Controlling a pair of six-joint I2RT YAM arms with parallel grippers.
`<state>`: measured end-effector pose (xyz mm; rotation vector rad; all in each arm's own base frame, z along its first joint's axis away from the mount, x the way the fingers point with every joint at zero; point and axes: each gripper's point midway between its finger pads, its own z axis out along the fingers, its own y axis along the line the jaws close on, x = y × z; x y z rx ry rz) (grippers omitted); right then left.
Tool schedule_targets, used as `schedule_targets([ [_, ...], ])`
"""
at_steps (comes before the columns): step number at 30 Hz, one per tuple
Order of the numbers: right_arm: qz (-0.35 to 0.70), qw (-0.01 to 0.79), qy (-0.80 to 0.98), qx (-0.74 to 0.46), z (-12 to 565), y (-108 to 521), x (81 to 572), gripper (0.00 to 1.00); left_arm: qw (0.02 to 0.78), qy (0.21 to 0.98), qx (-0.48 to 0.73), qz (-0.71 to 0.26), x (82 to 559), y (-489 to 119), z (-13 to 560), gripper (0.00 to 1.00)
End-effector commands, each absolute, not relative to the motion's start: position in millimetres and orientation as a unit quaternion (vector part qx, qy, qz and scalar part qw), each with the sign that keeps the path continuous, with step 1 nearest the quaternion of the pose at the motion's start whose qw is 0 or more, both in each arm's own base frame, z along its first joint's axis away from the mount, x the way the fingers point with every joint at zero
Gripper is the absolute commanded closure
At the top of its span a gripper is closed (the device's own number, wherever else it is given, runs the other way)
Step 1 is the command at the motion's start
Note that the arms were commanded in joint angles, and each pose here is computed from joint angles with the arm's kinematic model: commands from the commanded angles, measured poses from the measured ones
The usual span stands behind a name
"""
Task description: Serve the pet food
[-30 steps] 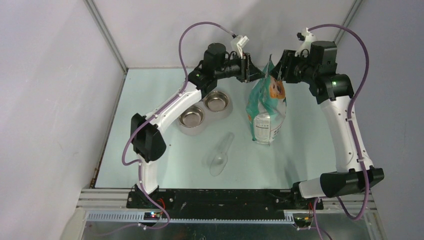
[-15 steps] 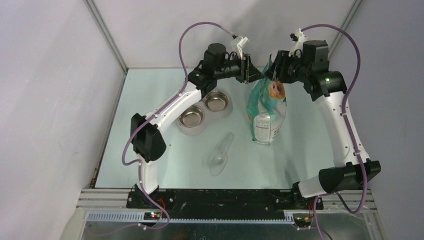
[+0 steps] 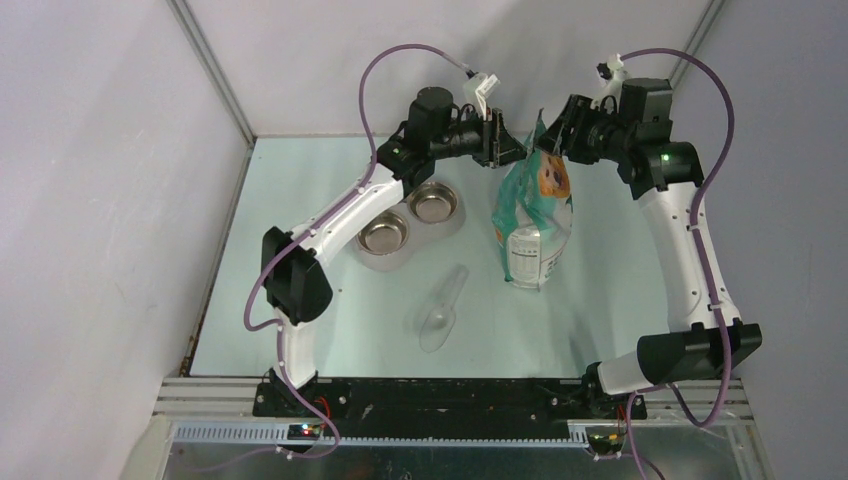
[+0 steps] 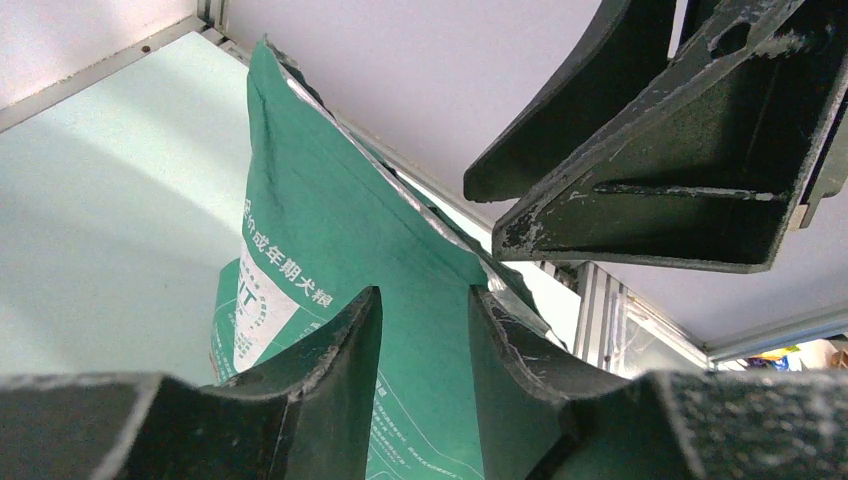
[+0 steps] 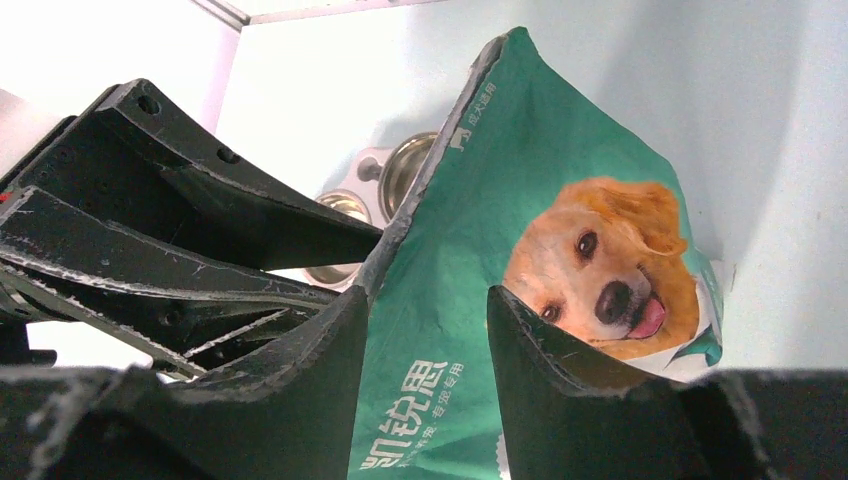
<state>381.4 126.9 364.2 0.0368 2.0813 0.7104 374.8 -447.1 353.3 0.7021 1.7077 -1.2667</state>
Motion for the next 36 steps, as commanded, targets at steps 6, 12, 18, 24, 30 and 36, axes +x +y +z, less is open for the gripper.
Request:
schedule_targets([
  [6,0.281,0.463,0.84,0.013,365,125,385,0.52,0.459,0.663,0.298,-0.511,371,-446,373,0.55],
  [12,0.279,0.459,0.843,0.014,362,125,384,0.52,0.458,0.663,0.297,-0.512,371,-446,372,0.55],
  [18,0.274,0.456,0.847,0.005,359,130,382,0.54,0.459,0.662,0.298,-0.513,371,-447,373,0.53],
  [24,0.216,0.456,0.863,0.027,344,111,385,0.65,0.462,0.664,0.296,-0.508,373,-445,373,0.53],
  [30,0.204,0.452,0.868,0.032,339,107,384,0.7,0.465,0.662,0.297,-0.508,372,-445,376,0.53],
  [36,0.238,0.444,0.863,0.019,340,122,387,0.65,0.465,0.662,0.298,-0.506,373,-445,375,0.51],
])
